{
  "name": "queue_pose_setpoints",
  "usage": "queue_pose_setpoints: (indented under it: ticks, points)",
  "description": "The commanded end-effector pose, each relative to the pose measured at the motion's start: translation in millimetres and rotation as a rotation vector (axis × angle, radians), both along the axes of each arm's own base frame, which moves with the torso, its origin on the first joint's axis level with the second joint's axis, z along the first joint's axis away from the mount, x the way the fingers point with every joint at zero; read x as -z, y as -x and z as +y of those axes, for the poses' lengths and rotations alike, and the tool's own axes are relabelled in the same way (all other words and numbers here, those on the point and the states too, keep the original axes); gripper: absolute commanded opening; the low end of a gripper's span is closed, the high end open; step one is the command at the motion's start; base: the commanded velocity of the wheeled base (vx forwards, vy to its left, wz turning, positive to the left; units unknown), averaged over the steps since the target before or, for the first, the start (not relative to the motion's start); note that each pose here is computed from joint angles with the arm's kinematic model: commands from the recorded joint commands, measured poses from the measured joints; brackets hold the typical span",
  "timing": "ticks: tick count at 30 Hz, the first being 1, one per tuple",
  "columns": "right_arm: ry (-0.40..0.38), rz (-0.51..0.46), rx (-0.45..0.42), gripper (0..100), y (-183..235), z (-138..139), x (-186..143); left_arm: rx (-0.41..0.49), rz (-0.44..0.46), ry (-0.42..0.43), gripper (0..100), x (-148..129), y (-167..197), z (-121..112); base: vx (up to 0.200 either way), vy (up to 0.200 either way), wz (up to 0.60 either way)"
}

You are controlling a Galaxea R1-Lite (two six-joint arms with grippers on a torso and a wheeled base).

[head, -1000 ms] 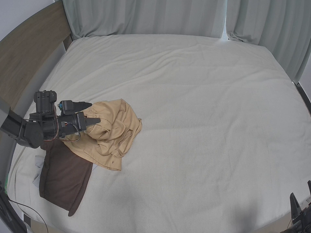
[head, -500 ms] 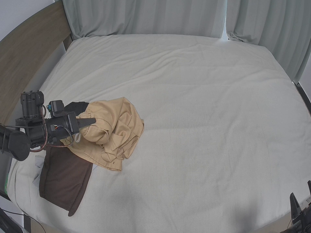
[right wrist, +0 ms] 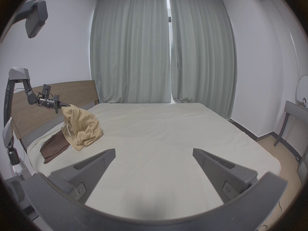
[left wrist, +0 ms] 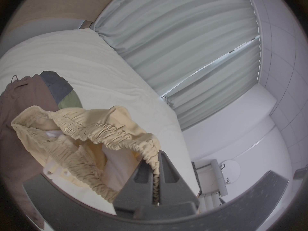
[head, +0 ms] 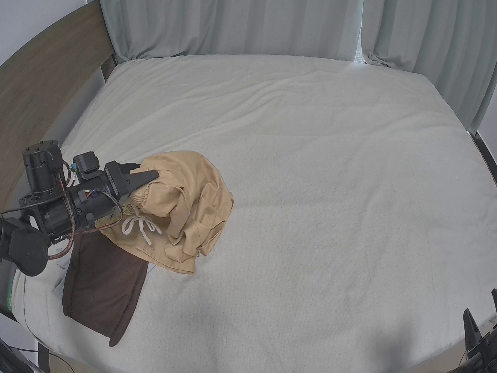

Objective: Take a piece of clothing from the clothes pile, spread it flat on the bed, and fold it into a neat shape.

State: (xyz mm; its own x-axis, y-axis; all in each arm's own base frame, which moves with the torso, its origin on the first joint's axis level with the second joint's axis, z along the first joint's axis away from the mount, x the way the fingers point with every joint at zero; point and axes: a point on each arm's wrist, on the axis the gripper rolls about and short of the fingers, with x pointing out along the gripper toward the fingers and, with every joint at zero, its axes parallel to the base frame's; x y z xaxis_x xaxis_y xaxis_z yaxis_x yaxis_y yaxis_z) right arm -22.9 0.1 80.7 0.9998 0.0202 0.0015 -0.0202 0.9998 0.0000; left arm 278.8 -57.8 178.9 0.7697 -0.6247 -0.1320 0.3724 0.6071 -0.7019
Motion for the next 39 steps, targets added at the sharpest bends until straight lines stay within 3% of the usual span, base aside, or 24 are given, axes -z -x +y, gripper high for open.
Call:
queue_pose_setpoints:
  ticks: [1, 7, 15, 29, 39]
  points:
    - [-0.002, 0.002, -0.001, 100, -0.1, 0.0, 5.3, 0.000, -0.017, 0.073, 0, -3.0, 11.1, -17.5, 0.000, 0.000, 0.00]
    - [-0.002, 0.000, -0.001, 100, 0.0, 0.0, 4.8, -0.035, -0.029, 0.200, 0, -11.6, 17.0, -32.8, 0.000, 0.000, 0.00]
    - [0.000, 0.000, -0.001, 100, 0.0, 0.0, 4.8, -0.052, -0.019, 0.265, 0, -15.2, 25.3, -55.7, 0.000, 0.000, 0.00]
    - [0.000, 0.001, -0.003, 100, -0.1, 0.0, 5.3, -0.127, -0.021, 0.465, 0, -42.0, 46.7, -103.9, 0.000, 0.000, 0.00]
    - [-0.002, 0.000, -0.003, 100, 0.0, 0.0, 4.8, -0.024, -0.013, 0.541, 0, -60.8, 57.1, -141.9, 0.000, 0.000, 0.00]
